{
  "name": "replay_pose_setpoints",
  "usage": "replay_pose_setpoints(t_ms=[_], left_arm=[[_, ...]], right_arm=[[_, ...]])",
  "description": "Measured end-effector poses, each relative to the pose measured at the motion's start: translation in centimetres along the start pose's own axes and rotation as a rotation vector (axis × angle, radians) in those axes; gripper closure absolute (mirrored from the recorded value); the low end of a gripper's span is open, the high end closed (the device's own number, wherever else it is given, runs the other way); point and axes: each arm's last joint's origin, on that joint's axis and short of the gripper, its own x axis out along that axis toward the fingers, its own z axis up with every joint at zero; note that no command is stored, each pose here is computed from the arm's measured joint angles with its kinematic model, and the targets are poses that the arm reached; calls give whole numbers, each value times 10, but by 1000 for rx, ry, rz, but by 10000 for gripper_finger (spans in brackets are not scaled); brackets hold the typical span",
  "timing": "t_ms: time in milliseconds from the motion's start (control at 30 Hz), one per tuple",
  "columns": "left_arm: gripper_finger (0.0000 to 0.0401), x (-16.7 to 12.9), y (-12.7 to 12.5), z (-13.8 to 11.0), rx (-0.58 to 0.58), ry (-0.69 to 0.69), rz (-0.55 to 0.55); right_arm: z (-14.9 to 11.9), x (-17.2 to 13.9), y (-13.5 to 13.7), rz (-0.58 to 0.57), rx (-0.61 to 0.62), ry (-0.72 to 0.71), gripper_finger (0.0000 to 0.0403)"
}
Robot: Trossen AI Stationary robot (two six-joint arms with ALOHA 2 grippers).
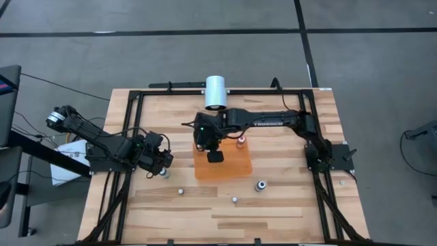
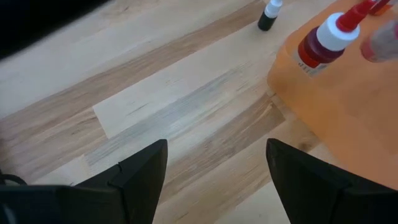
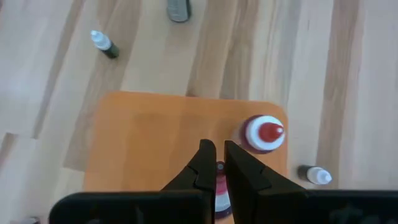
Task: Pick & Place food coloring
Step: Adjust the large pink food coloring bottle in the orange container
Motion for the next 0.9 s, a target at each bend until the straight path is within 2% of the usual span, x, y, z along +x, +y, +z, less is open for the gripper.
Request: replay_pose_setpoints(t_ms=[533, 900], left_arm=[[136, 0, 0, 0, 11, 17, -3], [136, 0, 0, 0, 3, 17, -3]], right_arm=[[-8, -7, -41, -61, 26, -48, 391], [-10, -7, -41, -56, 33, -31, 392]])
